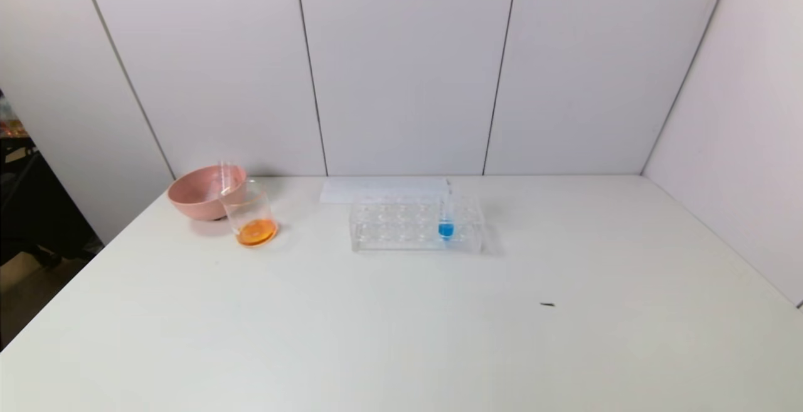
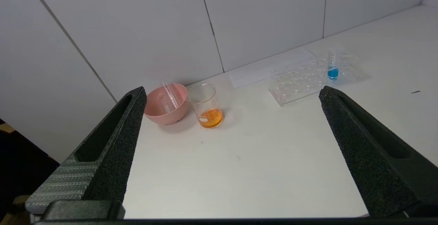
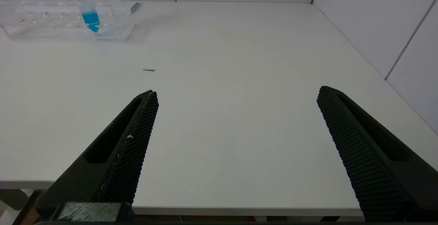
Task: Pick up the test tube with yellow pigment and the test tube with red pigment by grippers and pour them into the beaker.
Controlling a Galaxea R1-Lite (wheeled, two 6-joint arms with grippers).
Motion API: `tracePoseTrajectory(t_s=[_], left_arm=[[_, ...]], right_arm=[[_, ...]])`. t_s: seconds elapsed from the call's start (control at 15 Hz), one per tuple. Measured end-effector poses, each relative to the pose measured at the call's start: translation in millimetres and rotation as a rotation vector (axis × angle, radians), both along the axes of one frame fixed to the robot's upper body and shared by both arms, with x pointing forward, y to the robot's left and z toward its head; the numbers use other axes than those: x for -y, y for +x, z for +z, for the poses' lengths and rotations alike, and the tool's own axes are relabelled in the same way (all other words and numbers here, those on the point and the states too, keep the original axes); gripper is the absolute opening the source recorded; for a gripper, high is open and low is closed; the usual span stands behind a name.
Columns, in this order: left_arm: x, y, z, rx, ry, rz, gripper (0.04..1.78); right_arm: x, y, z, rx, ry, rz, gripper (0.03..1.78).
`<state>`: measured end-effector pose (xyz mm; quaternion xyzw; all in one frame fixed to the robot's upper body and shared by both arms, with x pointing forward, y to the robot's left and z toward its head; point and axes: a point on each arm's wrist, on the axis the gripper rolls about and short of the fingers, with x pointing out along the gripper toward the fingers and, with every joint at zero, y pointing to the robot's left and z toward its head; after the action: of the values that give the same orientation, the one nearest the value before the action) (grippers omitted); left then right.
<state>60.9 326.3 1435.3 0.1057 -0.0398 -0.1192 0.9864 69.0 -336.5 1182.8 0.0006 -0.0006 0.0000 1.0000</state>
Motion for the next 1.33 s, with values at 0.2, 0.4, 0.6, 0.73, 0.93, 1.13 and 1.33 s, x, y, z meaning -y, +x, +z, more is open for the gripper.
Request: tracePoseTrajectory(t_s=[0.2, 0.4, 0.6, 0.73, 0.93, 1.13, 1.33], left_arm=[[1, -32, -11, 0.07, 0.003, -0.007, 1.76], [1, -54, -29, 0.135, 0.007, -0.008, 1.76], [0, -61, -49, 0.209, 0.028, -0.013, 1.76], [0, -59, -66, 0.253, 0.033, -0.014, 1.76], [-1, -49, -95, 0.304, 0.031, 0.008, 1.76], [-2, -37, -128, 0.31, 0.018, 0.051, 1.76], [-4, -25, -163, 0.277, 0.002, 0.127, 1.76]], right_arm=[[0, 0, 0, 0.0, 0.0, -0.001, 1.7], [0, 0, 0, 0.0, 0.0, 0.0, 1.7], [0, 0, 0, 0.0, 0.0, 0.0, 1.7], [0, 0, 0, 0.0, 0.0, -0.001, 1.7], [0, 0, 0, 0.0, 0.0, -0.001, 1.7], [0, 0, 0, 0.0, 0.0, 0.0, 1.7], [0, 0, 0, 0.0, 0.0, 0.0, 1.7]])
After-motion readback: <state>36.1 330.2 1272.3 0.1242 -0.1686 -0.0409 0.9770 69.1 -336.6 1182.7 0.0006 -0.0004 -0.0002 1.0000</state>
